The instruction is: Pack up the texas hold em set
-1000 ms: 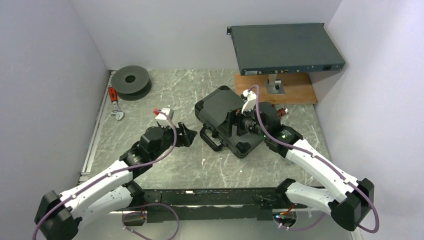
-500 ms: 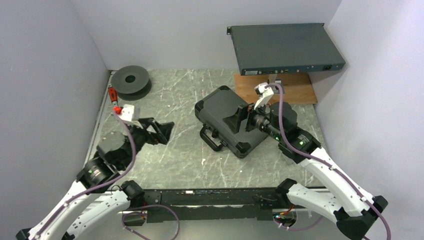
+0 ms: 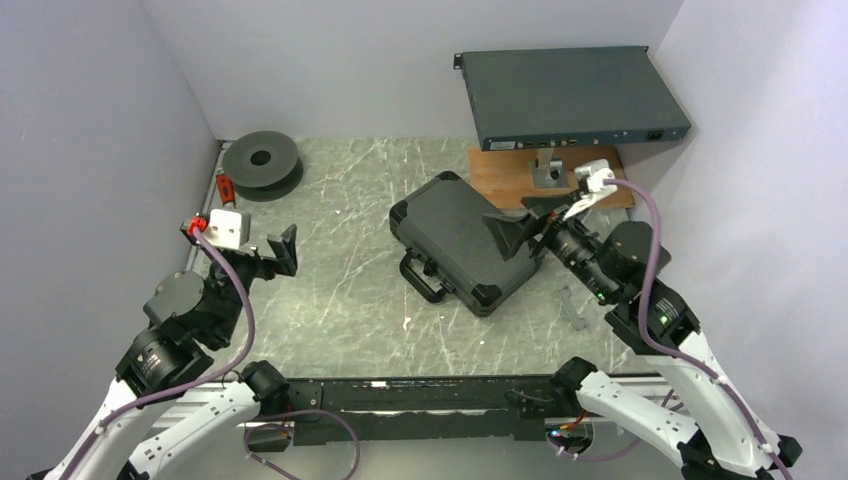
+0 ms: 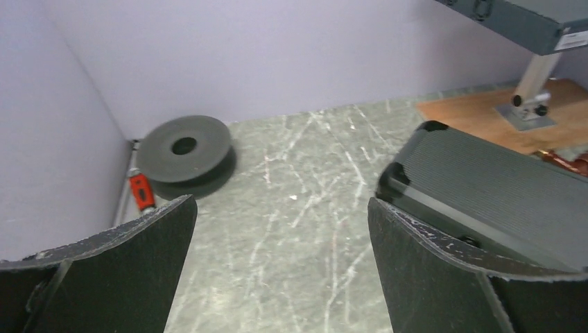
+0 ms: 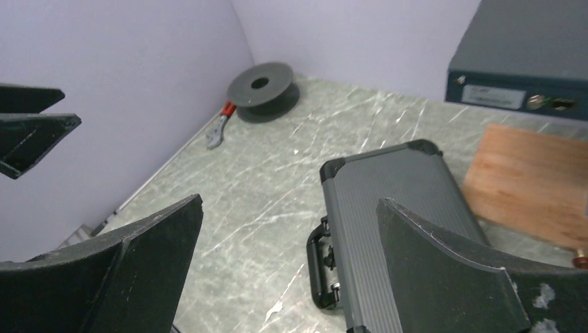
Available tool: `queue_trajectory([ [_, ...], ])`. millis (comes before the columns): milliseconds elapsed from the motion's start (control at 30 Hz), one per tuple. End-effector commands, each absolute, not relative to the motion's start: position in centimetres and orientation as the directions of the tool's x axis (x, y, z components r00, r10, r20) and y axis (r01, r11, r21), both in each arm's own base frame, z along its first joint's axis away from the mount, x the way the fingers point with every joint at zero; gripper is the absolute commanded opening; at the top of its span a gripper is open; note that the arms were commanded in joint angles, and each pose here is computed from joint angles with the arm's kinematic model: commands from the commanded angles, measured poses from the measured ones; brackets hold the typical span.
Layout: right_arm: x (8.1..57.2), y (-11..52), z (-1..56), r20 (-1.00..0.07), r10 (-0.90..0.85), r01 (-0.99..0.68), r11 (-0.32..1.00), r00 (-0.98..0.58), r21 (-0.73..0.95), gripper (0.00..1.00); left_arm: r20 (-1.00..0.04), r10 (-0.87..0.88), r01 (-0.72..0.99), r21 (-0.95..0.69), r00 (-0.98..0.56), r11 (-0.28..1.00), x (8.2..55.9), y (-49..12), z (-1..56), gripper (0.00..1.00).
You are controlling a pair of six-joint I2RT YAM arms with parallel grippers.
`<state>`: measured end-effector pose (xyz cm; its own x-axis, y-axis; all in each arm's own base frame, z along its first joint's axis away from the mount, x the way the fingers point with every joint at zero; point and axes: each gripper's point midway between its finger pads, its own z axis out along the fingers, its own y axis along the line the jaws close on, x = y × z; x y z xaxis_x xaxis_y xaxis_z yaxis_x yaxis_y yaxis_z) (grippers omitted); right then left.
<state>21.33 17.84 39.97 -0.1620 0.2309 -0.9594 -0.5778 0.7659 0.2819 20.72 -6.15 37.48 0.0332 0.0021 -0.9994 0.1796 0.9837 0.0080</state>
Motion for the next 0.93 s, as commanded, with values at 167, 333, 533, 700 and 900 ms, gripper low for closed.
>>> queue_trajectory([
  [167,20.6,13.1,43.3,-0.958,0.285,-0.477,0.847,0.037,0.234,1.00,-0.992,0.087,0.080,0.094,0.094,0.992,21.2,-4.3,35.6,1.00],
  [333,20.7,11.6,43.5,-0.949,0.303,-0.422,0.874,0.086,0.241,1.00,-0.993,0.092,0.052,0.096,0.077,0.994,21.2,-3.7,33.8,1.00],
  [533,21.3,9.7,43.8,-0.929,0.337,-0.341,0.901,0.156,0.269,1.00,-0.992,0.083,0.023,0.086,0.091,0.996,21.1,-3.1,33.8,1.00],
  [700,21.0,10.4,44.4,-0.915,0.349,-0.393,0.885,0.204,0.250,1.00,-0.992,0.092,0.016,0.094,0.087,0.995,21.0,-2.9,33.6,1.00],
  [900,20.9,11.0,44.3,-0.922,0.332,-0.416,0.881,0.200,0.226,1.00,-0.991,0.096,0.021,0.098,0.089,0.995,21.1,-3.0,33.4,1.00],
])
